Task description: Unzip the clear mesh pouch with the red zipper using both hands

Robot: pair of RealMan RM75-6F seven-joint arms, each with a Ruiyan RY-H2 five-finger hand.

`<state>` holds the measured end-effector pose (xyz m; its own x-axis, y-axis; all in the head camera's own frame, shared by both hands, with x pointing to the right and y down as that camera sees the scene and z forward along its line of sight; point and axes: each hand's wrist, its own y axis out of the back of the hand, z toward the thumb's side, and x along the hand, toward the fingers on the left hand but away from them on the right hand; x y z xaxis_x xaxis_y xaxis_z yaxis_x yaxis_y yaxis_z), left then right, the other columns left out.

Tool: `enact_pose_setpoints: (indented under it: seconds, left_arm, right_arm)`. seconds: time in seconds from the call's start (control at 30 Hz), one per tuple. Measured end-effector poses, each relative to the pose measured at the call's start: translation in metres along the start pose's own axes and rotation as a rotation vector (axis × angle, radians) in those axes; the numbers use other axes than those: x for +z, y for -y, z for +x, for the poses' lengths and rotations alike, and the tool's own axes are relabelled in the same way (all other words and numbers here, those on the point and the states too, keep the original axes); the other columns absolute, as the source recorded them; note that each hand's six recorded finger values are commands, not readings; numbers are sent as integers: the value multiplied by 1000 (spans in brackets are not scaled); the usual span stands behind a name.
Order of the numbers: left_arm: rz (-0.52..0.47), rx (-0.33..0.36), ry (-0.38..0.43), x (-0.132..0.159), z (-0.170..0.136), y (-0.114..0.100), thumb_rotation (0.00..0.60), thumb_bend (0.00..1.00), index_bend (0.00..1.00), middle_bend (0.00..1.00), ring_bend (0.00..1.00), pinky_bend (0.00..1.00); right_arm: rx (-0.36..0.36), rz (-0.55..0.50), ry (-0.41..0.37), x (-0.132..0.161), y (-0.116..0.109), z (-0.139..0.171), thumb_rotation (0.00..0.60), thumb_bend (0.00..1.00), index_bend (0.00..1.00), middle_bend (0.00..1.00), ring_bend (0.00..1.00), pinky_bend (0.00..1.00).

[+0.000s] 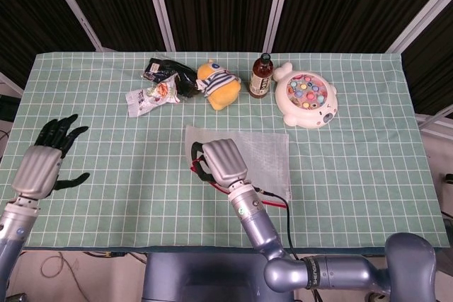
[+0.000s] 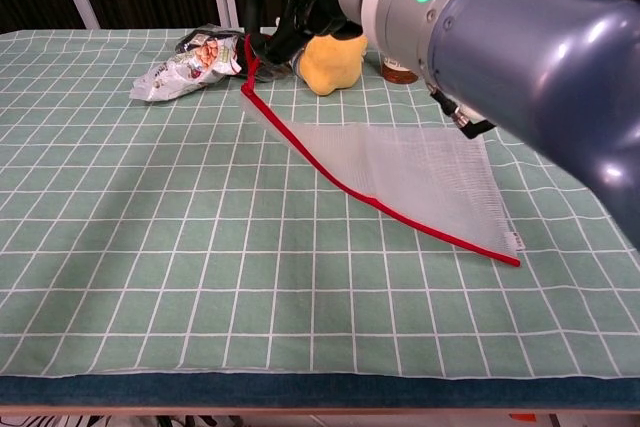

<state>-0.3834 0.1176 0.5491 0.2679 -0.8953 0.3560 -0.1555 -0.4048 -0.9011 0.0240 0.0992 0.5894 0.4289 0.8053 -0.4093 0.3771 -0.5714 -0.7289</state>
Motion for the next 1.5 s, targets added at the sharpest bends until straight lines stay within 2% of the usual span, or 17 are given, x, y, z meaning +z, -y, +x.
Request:
enact_pose_setpoints:
  seconds: [0.27,0.57,0.73,0.93,1.23,1.5]
  left_arm:
    - [34,-72,168,54,68,-11,600,173,326,0,0,0]
    - [50,-219,293,111,116,6,600,192,397,0,0,0]
    - [63,-288,345,131,123,25,600,192,408,0,0,0]
    - [61,-340,378,143,119,47,600,192,422,0,0,0]
    - [31,-379,394,151,113,67,600,209,463,0,0,0]
    - [26,-387,397,152,111,73,600,256,500,0,0,0]
  right_arm:
    - [10,-17,-15,11,-7,-2,600,570,634,1000,1000,953]
    - [18,-20,-17,17,-5,-2,600,570,639,1000,1000,953]
    - [17,-20,-18,18,-5,-2,600,570,640,1000,1000,953]
    - [19,-20,-11,17,-4,-3,600,570,640,1000,1000,953]
    - [20,-28,-8,16,-3,-3,600,570,641,1000,1000,953]
    - [17,-32,-4,15,-5,-3,600,570,642,1000,1000,953]
